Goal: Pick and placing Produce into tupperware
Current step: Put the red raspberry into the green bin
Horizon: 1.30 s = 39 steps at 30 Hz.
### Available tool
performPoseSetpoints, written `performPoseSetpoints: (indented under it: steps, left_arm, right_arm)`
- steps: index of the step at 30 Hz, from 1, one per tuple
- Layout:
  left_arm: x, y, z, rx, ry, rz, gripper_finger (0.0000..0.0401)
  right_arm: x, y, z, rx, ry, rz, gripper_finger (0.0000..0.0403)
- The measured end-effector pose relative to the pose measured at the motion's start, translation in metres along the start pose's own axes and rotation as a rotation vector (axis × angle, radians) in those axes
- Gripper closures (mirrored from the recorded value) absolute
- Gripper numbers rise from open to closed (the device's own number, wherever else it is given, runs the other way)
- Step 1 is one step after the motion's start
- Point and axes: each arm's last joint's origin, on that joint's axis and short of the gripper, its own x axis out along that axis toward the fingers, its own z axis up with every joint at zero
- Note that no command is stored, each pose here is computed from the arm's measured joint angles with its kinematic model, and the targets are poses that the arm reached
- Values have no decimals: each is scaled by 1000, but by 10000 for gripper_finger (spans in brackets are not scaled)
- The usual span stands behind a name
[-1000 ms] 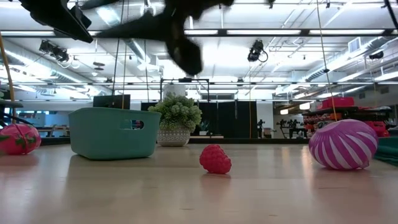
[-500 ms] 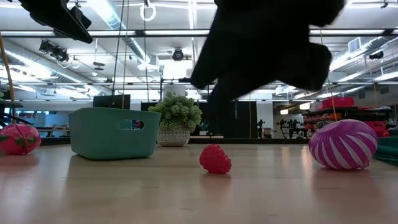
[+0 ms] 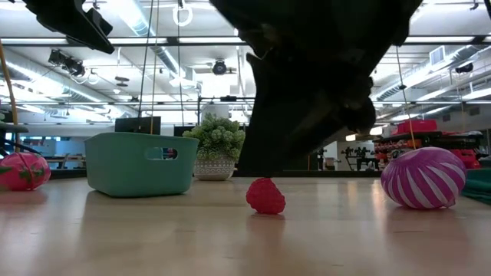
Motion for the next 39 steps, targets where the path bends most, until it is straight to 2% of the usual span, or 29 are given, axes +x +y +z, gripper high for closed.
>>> performPoseSetpoints:
  steps: [15,29,39]
  left_arm:
    - [0,0,-1,6,14,2,334]
    - [0,0,-2,6,20,3,338]
    - [0,0,-2,6,19,2,348]
  right_arm:
    - [-2,5,-8,70,21,18,253]
    - [25,2,-24,75,8,-16,254]
    - [24,2,-24,55,-26,-20,260]
